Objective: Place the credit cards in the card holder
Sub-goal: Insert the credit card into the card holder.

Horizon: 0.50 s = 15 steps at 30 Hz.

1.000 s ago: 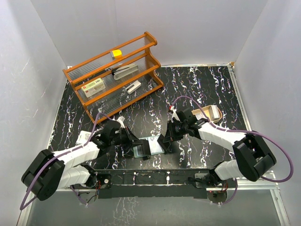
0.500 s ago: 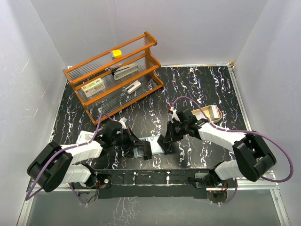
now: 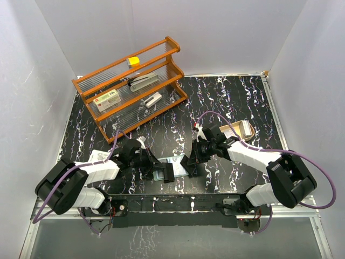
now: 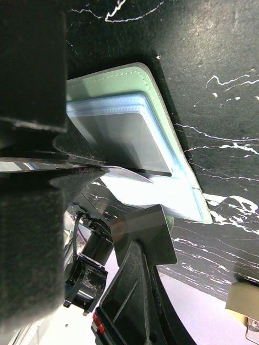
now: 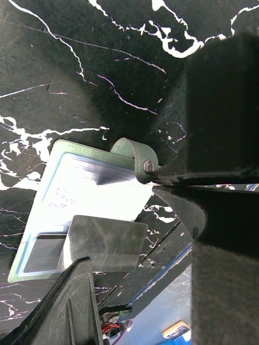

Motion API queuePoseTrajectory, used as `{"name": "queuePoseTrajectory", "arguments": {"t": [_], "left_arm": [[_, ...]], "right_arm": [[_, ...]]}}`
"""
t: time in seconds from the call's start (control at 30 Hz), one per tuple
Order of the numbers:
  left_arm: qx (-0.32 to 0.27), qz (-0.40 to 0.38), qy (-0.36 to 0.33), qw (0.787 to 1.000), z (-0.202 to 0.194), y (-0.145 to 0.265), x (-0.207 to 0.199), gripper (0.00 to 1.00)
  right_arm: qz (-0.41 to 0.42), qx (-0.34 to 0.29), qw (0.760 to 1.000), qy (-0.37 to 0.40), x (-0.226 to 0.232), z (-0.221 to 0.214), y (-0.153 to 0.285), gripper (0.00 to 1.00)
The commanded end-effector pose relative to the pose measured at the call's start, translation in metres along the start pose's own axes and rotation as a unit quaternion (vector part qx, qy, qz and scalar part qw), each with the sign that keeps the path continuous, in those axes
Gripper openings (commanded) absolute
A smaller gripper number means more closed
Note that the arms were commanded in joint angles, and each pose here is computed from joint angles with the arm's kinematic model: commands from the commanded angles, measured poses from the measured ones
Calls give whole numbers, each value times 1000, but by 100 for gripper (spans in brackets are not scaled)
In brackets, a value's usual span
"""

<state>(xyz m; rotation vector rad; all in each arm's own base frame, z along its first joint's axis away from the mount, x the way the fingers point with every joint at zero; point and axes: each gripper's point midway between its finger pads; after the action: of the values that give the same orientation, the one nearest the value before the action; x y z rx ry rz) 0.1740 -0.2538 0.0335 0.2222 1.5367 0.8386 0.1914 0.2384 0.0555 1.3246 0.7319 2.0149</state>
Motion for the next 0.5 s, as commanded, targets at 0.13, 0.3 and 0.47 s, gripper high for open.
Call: {"name": "queuePoseTrajectory", "arguments": {"t": [0.13,0.3,0.47], "left_arm": [[-9,11,-4,1000,5,-3,6,0],[-14,17,-8,1000,9,-6,6,0],[-23,13,-18,999,15,-7,2,0]], "right_arm": [[7,-16,1000,12,3,4,4,0],[7,-14,1000,12,2,3,3,0],[7,-14,1000,11,2,1,3,0]]}}
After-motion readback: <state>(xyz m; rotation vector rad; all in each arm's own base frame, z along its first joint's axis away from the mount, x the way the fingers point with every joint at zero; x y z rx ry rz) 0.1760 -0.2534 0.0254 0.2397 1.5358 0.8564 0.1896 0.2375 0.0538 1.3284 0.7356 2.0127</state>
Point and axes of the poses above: each gripper's point midway between its finger pads, its own y axis back along the fingers, its own x axis along the line the jaws close on, z = x × y
